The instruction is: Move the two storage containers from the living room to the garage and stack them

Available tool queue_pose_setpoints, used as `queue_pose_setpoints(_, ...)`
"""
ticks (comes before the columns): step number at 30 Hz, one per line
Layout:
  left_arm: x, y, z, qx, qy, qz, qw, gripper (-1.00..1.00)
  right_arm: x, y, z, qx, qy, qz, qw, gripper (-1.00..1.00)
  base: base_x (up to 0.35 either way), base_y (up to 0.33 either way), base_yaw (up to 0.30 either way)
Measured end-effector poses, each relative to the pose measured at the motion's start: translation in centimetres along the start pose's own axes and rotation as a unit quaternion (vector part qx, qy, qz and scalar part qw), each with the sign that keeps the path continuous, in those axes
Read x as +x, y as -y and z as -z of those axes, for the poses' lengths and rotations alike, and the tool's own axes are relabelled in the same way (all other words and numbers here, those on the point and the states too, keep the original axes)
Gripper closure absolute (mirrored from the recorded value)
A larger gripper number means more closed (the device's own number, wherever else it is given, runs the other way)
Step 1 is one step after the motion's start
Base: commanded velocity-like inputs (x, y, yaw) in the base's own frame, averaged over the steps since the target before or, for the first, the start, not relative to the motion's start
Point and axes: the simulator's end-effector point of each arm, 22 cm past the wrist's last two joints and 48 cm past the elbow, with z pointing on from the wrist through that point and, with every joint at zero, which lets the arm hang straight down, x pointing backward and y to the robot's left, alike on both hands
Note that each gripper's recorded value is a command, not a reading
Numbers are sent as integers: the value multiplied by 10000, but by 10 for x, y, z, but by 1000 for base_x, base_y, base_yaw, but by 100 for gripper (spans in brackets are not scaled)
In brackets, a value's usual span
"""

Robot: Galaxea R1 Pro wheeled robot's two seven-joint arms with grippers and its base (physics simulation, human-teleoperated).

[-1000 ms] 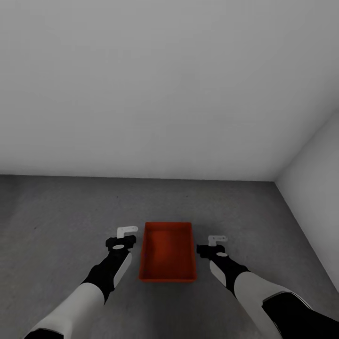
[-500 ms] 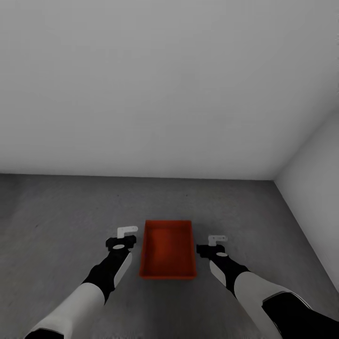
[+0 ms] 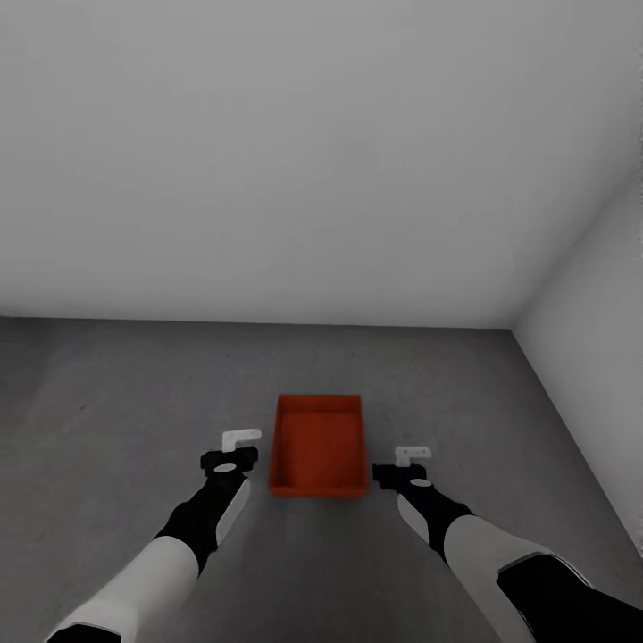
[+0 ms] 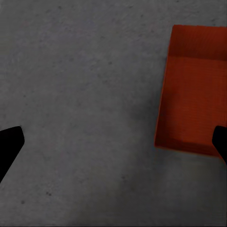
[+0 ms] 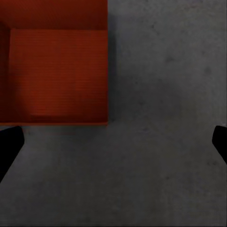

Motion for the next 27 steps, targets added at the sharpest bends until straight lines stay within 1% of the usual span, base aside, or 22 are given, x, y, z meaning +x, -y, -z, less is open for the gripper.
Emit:
queue_pose_setpoints(11,0,0,0,1,-3,-9,10000,-100,1,0,0,2,-11,-6,10000,-100,-343,0,0)
queue_pose_setpoints(14,2,0,0,-1,-19,-11,10000,-100,2,1,0,5,-33,-15,10000,-100,-202,0,0)
queue_pose_setpoints(17,5,0,0,13,-45,11,10000,-100,16,2,1,21,-155,-7,9999,-100,-83,0,0)
queue_pose_setpoints(20,18,0,-2,32,-198,76,9998,-100,43,9,3,100,-418,27,9991,-100,-34,0,0)
queue_pose_setpoints(22,43,-1,-3,28,-487,152,9987,-100,65,18,5,172,-661,65,9976,-100,-13,0,0)
queue_pose_setpoints(25,61,-2,-4,16,-714,204,9972,-100,71,23,6,209,-735,81,9970,-100,-7,0,0)
queue_pose_setpoints(26,76,-4,-4,0,-879,208,9959,-100,73,25,6,230,-761,86,9968,-100,-3,0,0)
queue_pose_setpoints(27,98,-10,-4,-56,-1099,163,9938,-100,75,27,6,244,-787,92,9966,-100,-2,0,0)
